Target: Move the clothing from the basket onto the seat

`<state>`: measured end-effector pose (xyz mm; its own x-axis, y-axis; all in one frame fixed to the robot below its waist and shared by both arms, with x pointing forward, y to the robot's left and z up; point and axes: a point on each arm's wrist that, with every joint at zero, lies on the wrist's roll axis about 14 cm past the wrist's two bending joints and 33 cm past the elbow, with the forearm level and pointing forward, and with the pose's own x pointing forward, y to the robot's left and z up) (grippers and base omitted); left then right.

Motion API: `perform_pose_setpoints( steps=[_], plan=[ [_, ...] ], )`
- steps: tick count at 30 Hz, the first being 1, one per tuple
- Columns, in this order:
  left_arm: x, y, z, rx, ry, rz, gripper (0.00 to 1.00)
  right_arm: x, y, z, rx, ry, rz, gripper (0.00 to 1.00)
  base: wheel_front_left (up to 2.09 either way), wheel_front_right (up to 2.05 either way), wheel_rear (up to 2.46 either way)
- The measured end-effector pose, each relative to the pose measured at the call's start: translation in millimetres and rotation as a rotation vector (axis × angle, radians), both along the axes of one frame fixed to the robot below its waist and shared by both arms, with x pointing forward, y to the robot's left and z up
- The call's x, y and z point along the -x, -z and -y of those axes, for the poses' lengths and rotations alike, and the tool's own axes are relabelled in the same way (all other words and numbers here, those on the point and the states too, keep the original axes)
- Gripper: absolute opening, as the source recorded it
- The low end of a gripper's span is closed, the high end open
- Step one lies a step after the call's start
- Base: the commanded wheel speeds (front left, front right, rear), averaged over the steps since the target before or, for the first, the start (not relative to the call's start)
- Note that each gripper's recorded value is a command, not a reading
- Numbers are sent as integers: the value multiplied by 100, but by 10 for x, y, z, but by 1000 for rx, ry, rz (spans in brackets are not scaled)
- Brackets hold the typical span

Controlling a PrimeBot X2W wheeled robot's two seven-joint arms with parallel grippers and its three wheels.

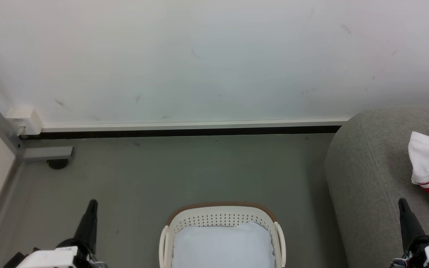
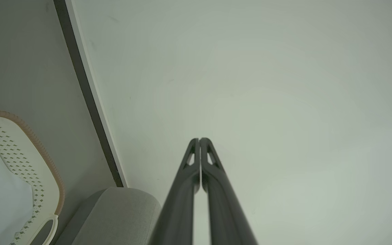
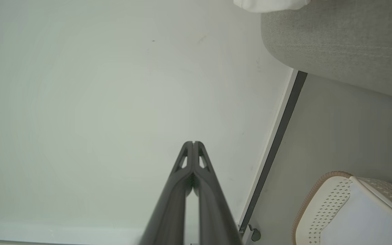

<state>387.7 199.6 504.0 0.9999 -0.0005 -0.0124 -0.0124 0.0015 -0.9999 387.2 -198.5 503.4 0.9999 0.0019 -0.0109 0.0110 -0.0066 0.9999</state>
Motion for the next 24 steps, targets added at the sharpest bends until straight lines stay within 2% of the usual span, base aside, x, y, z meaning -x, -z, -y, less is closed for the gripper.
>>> perform_pose_setpoints(
  steps=[24],
  plan=[
    [0,0,0,0,0,0,0,0,-1,1,0,0,0,0,0,0,0]
  ],
)
